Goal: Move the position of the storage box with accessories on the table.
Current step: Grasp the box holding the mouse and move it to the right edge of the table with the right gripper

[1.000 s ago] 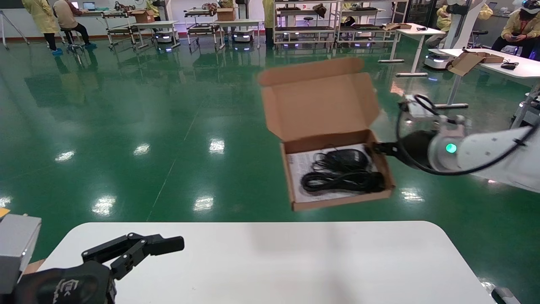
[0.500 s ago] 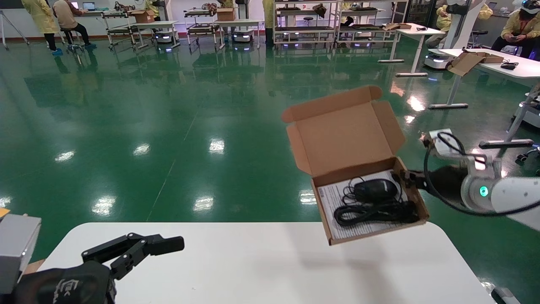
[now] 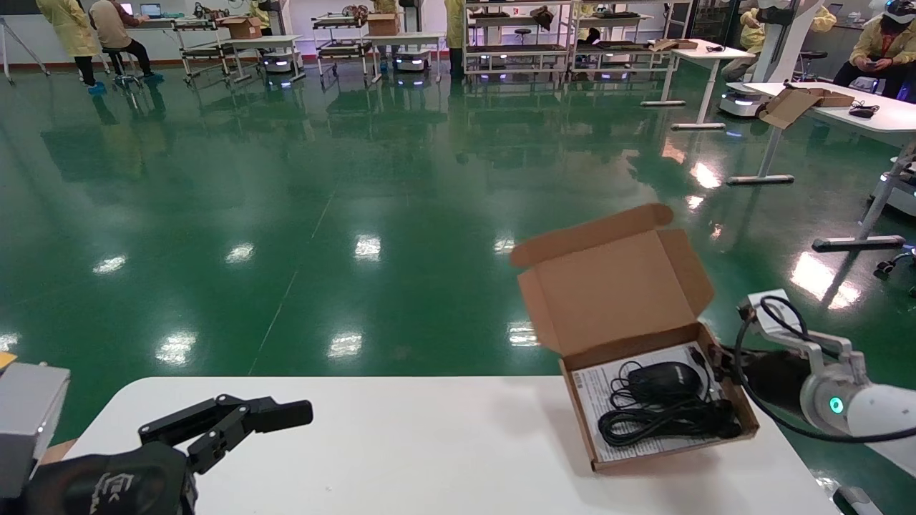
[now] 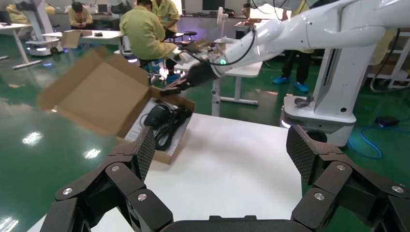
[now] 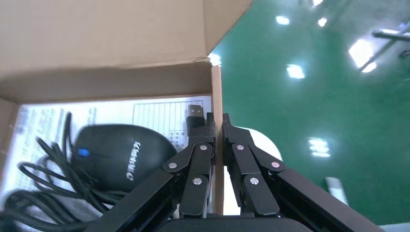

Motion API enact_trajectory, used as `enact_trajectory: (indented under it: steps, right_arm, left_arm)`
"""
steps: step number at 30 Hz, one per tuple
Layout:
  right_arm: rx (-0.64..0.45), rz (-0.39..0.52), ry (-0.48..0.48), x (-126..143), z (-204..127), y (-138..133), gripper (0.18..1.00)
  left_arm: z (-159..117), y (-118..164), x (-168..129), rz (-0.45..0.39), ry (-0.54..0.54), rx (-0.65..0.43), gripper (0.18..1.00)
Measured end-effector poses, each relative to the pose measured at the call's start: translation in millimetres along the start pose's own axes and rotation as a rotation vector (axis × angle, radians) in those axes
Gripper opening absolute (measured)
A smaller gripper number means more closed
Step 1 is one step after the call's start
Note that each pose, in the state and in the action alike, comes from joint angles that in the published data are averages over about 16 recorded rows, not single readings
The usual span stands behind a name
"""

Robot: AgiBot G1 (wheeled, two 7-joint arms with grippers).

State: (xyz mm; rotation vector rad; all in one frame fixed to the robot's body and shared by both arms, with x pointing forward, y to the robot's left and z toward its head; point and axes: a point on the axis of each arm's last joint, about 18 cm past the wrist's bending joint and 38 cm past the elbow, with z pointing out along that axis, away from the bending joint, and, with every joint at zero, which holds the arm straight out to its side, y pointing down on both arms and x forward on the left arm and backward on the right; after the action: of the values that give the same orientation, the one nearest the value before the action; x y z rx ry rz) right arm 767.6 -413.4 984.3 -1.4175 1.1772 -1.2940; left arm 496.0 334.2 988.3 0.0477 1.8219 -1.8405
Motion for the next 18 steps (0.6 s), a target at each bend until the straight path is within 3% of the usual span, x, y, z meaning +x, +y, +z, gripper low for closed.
enact_trajectory:
  steps: [18]
  right_arm:
    - [-0.013,-0.030,0.073,27.4,-4.1,47.0,0.204]
  left_arm:
    - [0.0,0.0,0.0,0.000,0.000,0.000,1.000]
